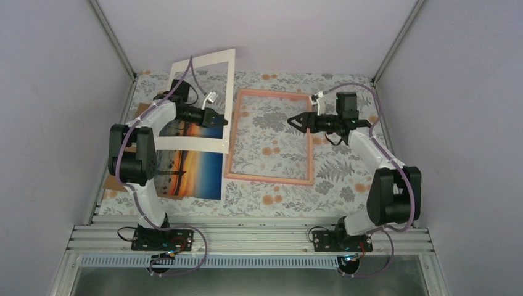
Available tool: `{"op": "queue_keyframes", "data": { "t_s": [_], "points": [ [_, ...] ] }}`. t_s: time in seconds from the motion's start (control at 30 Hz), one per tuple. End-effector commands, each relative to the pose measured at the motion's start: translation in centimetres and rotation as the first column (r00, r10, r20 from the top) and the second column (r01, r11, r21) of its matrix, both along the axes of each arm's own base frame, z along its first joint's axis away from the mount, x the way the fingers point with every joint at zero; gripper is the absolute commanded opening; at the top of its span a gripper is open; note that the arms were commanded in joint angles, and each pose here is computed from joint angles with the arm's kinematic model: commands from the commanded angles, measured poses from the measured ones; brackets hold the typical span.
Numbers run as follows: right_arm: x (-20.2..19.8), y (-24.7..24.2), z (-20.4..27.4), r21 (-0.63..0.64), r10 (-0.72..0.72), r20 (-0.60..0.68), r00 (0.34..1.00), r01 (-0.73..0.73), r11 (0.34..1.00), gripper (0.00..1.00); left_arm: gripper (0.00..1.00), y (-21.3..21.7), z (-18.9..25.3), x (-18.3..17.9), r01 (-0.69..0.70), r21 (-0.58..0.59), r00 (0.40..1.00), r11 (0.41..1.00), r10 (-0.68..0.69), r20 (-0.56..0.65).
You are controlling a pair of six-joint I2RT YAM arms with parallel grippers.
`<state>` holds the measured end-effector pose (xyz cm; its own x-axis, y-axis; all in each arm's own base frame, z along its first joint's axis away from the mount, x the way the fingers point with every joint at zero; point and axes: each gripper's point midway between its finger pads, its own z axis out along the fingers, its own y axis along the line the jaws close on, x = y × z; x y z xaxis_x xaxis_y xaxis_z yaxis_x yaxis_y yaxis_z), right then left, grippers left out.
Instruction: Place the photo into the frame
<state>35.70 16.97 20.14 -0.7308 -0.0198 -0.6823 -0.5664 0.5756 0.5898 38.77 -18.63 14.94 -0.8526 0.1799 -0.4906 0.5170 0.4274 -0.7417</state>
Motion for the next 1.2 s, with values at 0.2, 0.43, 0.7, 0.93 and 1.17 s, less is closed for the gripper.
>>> {"op": "queue_keyframes", "data": {
  "t_s": [0.2, 0.43, 0.7, 0.93, 1.17],
  "points": [
    [3.3, 6.2, 5.2, 0.257, 0.129, -0.069, 0.989, -0.108, 0.96, 0.72, 0.02, -8.1, 5.2, -1.1, 0.082, -0.136, 0.992, 0.987, -0.068, 0.103],
    [3.7, 10.3, 4.4, 0.278, 0.188, -0.097, 0.977, -0.154, 0.948, 0.72, 0.02, -11.0, 5.9, -2.2, 0.128, -0.155, 0.986, 0.98, -0.109, 0.126],
    [3.7, 11.5, 3.5, 0.331, 0.219, -0.159, 0.963, -0.157, 0.93, 0.69, 0.02, -12.2, 6.0, -3.2, 0.159, -0.165, 0.982, 0.973, -0.138, 0.131],
    [3.7, 12.0, 2.9, 0.353, 0.242, -0.197, 0.95, -0.161, 0.922, 0.4, 0.03, -12.8, 5.6, -3.4, 0.167, -0.156, 0.98, 0.974, -0.147, 0.132],
    [3.4, 11.9, 2.5, 0.374, 0.257, -0.229, 0.939, -0.159, 0.914, 0.04, 0.03, -13.1, 4.9, -3.8, 0.165, -0.143, 0.981, 0.976, -0.147, 0.126]
  ]
}}
